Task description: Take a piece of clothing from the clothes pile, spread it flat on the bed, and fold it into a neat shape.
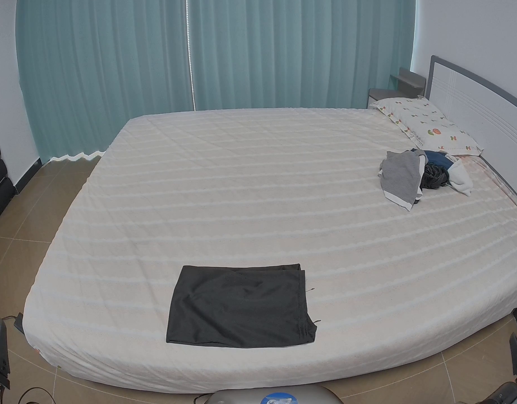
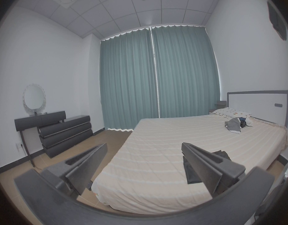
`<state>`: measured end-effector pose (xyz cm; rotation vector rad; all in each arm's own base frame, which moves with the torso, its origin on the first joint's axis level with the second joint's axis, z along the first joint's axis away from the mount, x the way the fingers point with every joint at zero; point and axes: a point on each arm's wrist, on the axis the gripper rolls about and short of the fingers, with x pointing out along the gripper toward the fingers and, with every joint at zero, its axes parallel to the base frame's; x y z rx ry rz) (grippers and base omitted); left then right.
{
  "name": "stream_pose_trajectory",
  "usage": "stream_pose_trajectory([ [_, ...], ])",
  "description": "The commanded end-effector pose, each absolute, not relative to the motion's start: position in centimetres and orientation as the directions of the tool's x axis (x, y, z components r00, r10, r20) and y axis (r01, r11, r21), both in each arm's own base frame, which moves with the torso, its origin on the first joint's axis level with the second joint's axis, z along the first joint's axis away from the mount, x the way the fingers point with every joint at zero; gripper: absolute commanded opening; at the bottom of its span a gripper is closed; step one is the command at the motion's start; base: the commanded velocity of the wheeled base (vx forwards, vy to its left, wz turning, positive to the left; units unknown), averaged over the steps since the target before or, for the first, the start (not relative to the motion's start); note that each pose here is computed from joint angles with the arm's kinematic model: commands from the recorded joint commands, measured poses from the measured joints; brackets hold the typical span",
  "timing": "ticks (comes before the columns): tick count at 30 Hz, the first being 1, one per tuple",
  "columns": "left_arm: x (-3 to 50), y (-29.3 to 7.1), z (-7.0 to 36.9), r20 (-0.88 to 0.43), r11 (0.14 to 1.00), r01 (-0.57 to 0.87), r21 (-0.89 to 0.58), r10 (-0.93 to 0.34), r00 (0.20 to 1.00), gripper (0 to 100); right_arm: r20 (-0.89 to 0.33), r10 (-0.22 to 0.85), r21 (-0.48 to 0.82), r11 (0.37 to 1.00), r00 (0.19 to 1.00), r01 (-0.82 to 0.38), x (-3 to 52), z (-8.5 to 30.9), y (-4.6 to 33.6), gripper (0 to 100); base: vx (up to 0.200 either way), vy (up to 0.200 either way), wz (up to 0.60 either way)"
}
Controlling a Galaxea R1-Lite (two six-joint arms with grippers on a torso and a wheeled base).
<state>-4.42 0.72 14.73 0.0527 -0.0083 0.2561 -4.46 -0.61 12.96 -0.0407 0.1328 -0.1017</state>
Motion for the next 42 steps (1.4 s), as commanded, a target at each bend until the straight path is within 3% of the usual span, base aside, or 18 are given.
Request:
stream_pose_trajectory([
  [1,-4.8,0.6,12.7,0.046,0.959,-0.277,0.065,0.274,0.961,100,-0.161,-0.103,-0.075,0.993,0.982,0.092,-4.4,9.3,-0.3,100,0.000,0.000,0.00],
  [11,-2.2,0.4,8.5,0.075,0.983,-0.174,0.063,0.169,0.983,100,0.058,-0.020,-0.054,0.998,0.998,0.023,-2.3,8.1,-0.1,100,0.000,0.000,0.00],
  [21,-2.2,-0.1,7.5,-0.032,0.999,0.034,0.007,-0.034,0.999,100,-0.003,0.009,-0.046,0.999,1.000,-0.009,-2.3,7.6,0.0,100,0.000,0.000,0.00],
  [42,-2.2,0.0,7.6,-0.025,1.000,0.015,-0.002,-0.015,1.000,100,-0.003,0.012,-0.037,0.999,1.000,-0.012,-2.3,7.5,0.0,100,0.000,0.000,0.00],
])
